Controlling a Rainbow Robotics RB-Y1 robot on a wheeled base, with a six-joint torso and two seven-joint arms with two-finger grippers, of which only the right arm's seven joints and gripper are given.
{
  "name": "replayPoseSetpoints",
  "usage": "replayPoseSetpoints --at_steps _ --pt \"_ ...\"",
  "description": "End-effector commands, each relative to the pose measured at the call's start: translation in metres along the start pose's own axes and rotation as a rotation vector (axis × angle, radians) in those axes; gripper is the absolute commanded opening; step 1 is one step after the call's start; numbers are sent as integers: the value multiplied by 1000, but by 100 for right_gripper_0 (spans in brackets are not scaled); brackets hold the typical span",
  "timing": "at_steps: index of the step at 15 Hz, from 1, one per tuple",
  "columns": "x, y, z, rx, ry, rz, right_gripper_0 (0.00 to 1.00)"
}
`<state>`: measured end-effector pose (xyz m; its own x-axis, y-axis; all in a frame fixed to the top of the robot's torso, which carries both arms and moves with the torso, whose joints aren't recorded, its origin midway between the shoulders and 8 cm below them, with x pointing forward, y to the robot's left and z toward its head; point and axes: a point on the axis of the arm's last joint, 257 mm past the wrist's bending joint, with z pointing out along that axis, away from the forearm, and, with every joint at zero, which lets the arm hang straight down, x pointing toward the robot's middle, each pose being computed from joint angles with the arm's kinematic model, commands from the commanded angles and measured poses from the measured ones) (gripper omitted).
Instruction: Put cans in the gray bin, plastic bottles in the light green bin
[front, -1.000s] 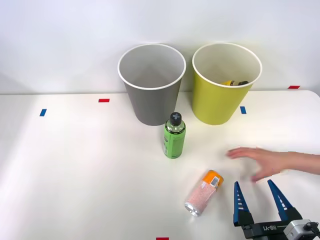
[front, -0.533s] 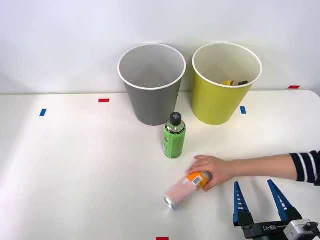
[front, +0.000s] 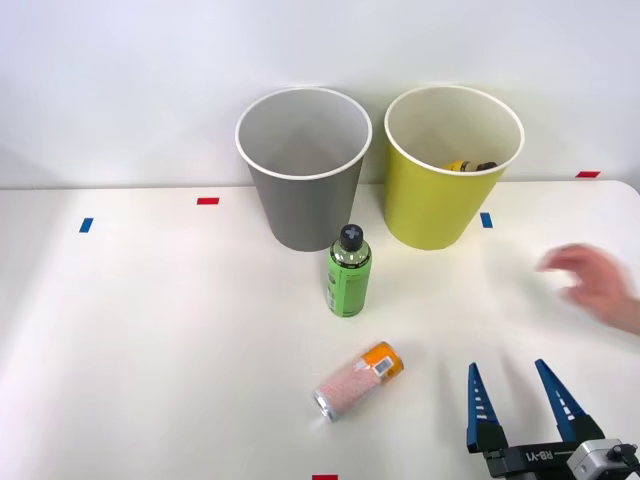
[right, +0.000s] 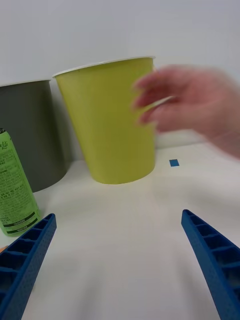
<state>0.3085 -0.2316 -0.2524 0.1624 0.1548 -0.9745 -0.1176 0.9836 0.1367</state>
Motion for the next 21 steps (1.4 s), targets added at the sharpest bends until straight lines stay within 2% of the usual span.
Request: replayPoseSetpoints --at_steps 1,20,21 --pt "0 0 0 0 0 0 86" --pt "0 0 0 0 0 0 86" --pt "23 -5 -8 12 49 17 86"
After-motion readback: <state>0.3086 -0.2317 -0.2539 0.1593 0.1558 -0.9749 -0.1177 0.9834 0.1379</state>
